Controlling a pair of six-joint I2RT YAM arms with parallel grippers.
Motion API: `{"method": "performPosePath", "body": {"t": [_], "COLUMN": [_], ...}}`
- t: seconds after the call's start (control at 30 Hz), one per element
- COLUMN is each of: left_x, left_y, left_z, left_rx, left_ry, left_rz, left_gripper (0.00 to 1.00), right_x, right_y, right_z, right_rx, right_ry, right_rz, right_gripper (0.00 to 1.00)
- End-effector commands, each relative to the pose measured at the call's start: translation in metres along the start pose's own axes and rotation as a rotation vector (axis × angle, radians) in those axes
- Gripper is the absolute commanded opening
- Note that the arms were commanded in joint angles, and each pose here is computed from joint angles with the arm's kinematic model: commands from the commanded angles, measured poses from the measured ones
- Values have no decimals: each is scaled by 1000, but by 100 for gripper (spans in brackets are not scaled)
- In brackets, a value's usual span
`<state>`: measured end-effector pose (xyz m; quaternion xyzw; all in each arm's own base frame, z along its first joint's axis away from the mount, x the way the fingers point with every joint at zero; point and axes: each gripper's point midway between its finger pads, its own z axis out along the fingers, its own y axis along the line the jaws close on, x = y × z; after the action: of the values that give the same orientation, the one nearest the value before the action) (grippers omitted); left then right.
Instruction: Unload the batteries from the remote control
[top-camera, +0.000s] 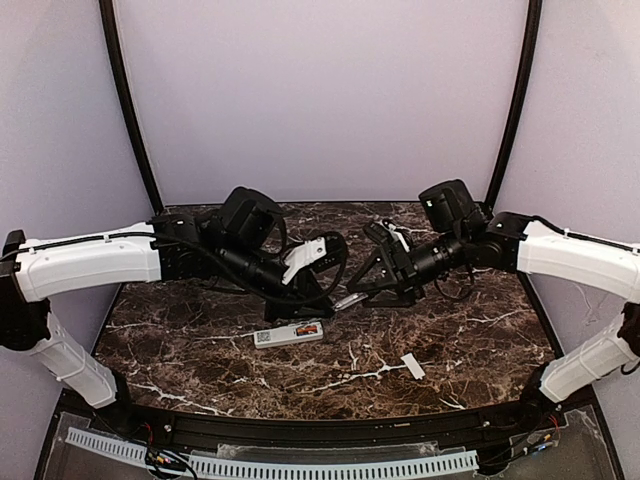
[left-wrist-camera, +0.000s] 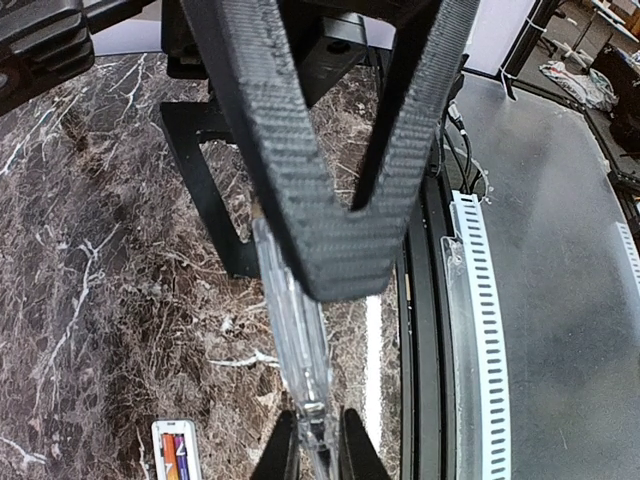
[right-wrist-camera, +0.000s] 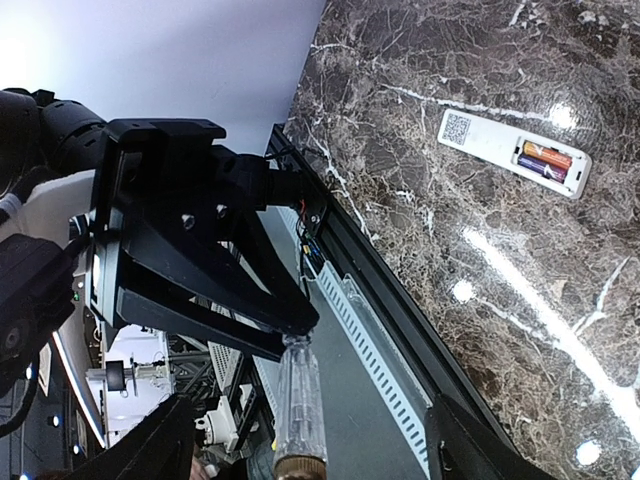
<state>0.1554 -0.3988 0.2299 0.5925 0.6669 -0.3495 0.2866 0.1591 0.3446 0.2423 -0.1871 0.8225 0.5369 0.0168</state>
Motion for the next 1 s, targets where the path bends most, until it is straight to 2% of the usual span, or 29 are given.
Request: {"method": "performPosePath", "body": {"t": [0.0, 0.2, 0.67, 0.9, 0.97], "left_x": [7, 8, 11, 11, 9], "left_y": [-4, -4, -1, -1, -1], "left_z": [4, 8, 12, 11, 10], "left_rx": [8, 5, -5, -4, -11], "left_ry": [32, 44, 65, 63, 61], "left_rz": [4, 0, -15, -16, -10], "left_gripper": [0, 0, 0, 0, 1], "right_x": [-4, -1, 7, 10, 9], "right_y": [9, 8, 8, 6, 6], "right_z": [7, 16, 31, 31, 30], "right_rx": [-2, -12, -31, -27, -25], "right_ry": [-2, 8, 33, 37, 33], "right_rz": [-29, -30, -25, -23, -26], "right_gripper": [76, 58, 25, 0, 0]}}
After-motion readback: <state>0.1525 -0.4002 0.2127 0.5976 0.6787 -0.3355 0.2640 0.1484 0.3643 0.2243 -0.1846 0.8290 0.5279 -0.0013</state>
